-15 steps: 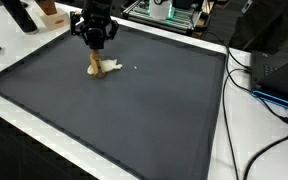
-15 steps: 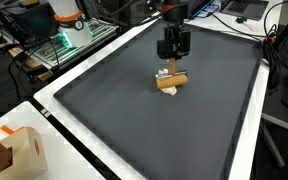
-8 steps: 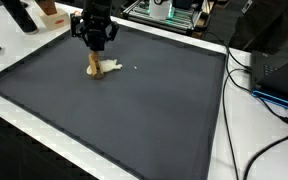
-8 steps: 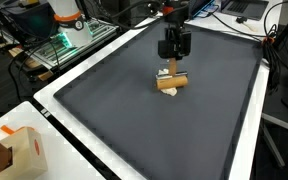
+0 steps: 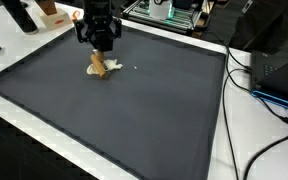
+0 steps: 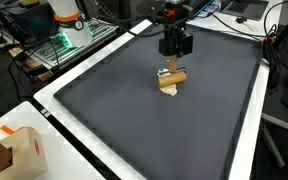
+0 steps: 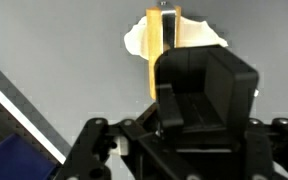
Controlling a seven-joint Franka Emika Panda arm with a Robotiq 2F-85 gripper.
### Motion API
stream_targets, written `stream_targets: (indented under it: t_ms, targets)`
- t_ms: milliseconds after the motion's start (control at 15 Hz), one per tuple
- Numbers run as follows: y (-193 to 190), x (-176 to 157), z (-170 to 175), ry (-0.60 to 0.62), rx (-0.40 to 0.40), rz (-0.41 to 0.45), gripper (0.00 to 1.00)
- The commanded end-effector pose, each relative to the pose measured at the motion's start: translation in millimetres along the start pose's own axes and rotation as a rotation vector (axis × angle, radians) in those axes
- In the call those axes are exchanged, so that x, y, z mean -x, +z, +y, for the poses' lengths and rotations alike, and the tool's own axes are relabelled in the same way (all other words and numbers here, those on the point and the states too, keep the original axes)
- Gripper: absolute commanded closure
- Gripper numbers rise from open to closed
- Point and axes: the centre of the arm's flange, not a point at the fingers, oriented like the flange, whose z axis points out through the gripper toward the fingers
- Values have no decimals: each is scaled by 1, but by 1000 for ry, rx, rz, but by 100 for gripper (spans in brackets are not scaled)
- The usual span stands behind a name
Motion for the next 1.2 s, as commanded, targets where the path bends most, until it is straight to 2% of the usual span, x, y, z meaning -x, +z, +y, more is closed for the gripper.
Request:
stream_targets:
  t_ms: [0,67,133,267,333,467,800,1133]
  targets:
    - [16,5,-3,-13,-81,-18,77]
    - [15,4,-2,-11,-84,-18,35]
    - [15,4,-2,-14,-88,-20,26]
    - [17,3,-5,-10,-93,-39,65]
    - [17,2,-6,-12,-95,-48,65]
    - [17,3,-5,-11,-97,-48,77]
    - [13,3,-4,-14,-103,-45,77]
    - [-13,12,2,-5,-160,-13,77]
